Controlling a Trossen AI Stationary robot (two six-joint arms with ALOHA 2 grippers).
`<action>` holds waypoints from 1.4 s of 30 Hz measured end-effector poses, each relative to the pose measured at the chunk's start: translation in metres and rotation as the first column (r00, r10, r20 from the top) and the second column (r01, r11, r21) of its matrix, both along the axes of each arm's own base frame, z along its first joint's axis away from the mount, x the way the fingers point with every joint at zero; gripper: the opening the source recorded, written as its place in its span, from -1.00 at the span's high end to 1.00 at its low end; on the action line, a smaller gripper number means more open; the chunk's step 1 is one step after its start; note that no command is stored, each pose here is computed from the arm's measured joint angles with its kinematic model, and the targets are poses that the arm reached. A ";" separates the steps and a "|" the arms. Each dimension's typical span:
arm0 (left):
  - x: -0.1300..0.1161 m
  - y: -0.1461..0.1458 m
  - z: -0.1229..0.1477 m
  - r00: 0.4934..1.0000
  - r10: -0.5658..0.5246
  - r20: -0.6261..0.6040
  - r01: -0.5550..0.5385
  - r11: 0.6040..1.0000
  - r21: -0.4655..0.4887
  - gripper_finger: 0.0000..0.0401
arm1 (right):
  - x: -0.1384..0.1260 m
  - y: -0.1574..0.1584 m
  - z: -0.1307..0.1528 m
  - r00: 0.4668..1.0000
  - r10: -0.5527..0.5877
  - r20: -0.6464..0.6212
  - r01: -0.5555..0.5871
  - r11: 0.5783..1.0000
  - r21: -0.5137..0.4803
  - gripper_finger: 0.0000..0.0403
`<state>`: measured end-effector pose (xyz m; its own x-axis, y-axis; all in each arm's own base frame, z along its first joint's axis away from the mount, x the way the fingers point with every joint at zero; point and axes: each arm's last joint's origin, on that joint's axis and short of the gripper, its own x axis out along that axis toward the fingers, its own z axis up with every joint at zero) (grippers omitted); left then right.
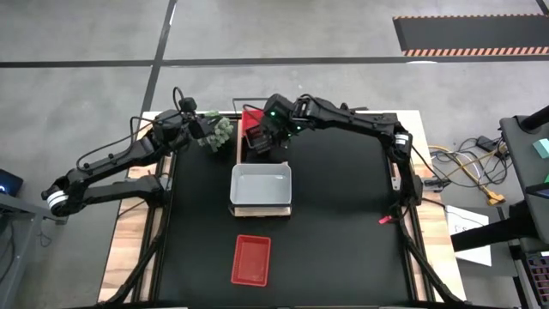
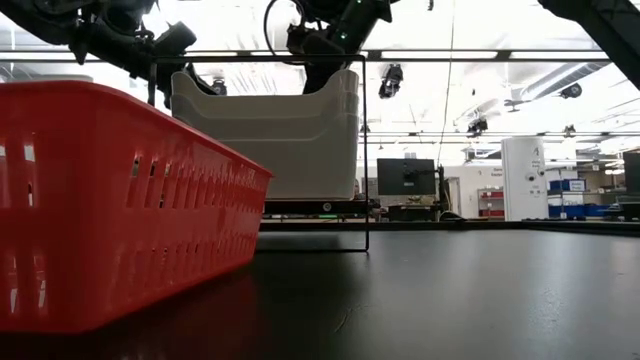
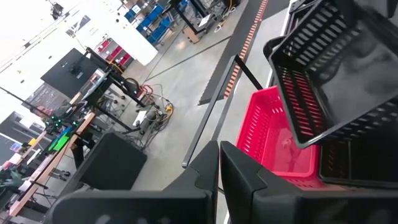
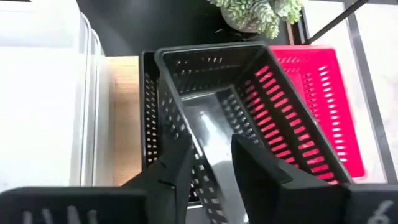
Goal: Stack baskets on shelf by color
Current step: Stack the black bin on top of the other black bin on the shelf
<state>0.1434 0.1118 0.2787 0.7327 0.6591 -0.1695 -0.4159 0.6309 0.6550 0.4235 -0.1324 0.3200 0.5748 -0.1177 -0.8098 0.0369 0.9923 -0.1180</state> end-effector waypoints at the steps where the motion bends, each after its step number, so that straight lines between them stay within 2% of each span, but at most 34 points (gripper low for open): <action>1: 0.000 0.000 0.000 1.000 0.000 0.000 0.000 1.000 0.000 1.00 | 0.000 0.000 0.000 1.000 0.001 0.000 -0.001 1.000 0.000 0.48; 9: 0.000 0.000 0.000 1.000 0.000 0.000 0.000 1.000 -0.001 1.00 | 0.002 0.001 0.001 0.999 0.021 0.036 -0.022 0.999 0.040 0.36; 13: 0.000 0.000 0.000 1.000 0.000 0.001 0.000 1.000 -0.001 1.00 | -0.003 0.001 0.008 1.000 0.012 0.010 -0.013 0.999 0.040 0.34; 17: 0.000 0.000 -0.001 1.000 0.001 -0.001 -0.001 1.000 -0.003 1.00 | -0.017 -0.003 0.028 1.000 -0.019 -0.015 0.020 0.999 0.040 0.40; 20: 0.000 0.000 -0.002 1.000 0.001 -0.004 -0.001 1.000 -0.004 1.00 | -0.032 -0.007 0.034 0.991 -0.088 -0.102 0.090 0.996 0.022 0.51; 24: 0.000 0.000 -0.002 1.000 0.001 -0.004 -0.001 1.000 -0.005 1.00 | -0.040 -0.018 0.024 0.975 -0.146 -0.170 0.160 0.984 0.074 0.76; 27: 0.000 0.000 -0.002 1.000 0.001 -0.004 -0.001 1.000 -0.005 1.00 | -0.042 -0.024 0.010 0.970 -0.140 -0.200 0.165 0.979 0.118 0.92; 31: 0.000 0.000 -0.002 1.000 0.001 -0.005 -0.001 1.000 -0.006 1.00 | -0.038 -0.031 -0.012 0.968 -0.138 -0.209 0.166 0.978 0.123 0.95; 35: 0.000 0.000 -0.003 1.000 0.001 -0.006 -0.001 1.000 -0.007 1.00 | -0.030 -0.033 -0.030 0.983 -0.072 -0.172 0.100 0.982 0.160 0.95; 42: 0.000 0.000 -0.003 1.000 0.001 -0.006 -0.001 1.000 -0.007 1.00 | -0.030 -0.039 -0.035 0.984 -0.075 -0.160 0.100 0.983 0.154 0.95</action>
<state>0.1433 0.1117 0.2758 0.7313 0.6584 -0.1783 -0.4125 0.6350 0.6532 0.3938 -0.1715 0.2855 0.4361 -0.0227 -0.8996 0.1180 0.9925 0.0321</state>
